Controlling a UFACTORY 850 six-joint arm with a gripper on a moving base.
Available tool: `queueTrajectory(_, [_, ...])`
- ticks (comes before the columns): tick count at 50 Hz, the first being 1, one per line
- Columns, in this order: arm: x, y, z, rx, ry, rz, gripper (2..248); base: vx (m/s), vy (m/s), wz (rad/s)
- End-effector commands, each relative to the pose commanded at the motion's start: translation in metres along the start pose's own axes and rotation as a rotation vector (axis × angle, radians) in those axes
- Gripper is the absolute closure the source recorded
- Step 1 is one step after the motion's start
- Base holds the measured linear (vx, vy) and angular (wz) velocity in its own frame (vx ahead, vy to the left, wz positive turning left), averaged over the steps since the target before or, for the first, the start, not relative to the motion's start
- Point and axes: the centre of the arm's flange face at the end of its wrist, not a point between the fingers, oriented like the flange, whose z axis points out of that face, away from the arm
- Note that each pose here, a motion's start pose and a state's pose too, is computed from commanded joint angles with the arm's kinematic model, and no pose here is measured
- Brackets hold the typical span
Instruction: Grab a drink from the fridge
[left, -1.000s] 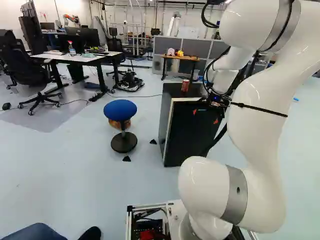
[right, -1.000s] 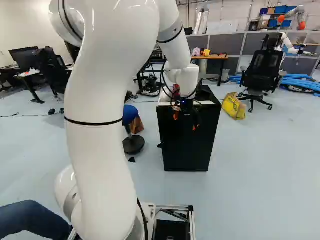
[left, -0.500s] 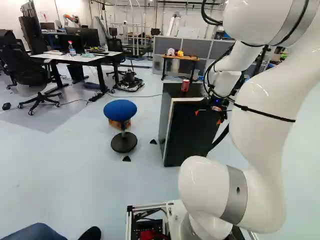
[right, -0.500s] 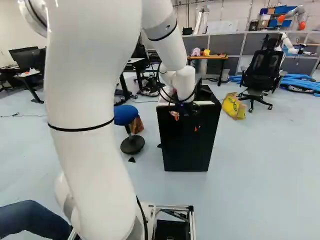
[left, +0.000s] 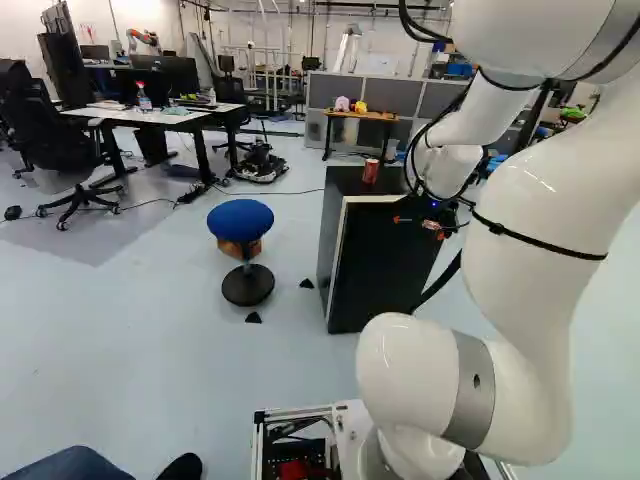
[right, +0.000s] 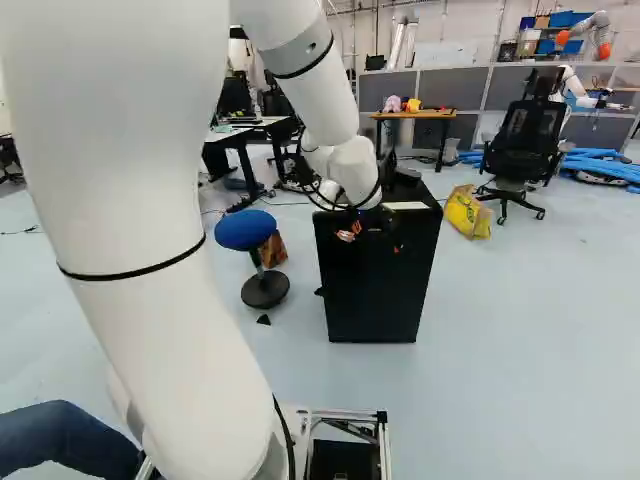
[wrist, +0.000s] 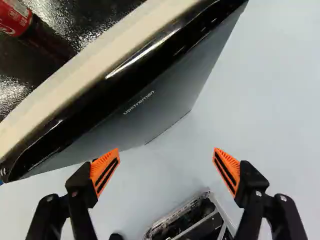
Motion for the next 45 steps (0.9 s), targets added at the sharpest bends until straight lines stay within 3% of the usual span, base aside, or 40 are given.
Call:
queueTrajectory(22, [-0.005,-0.019,-0.015,0.028,0.220,-0.080,3,0.000,0.000,0.000])
queueTrajectory(45, [0.008,-0.034,-0.026,0.066,0.463,-0.181,3,0.000,0.000,0.000])
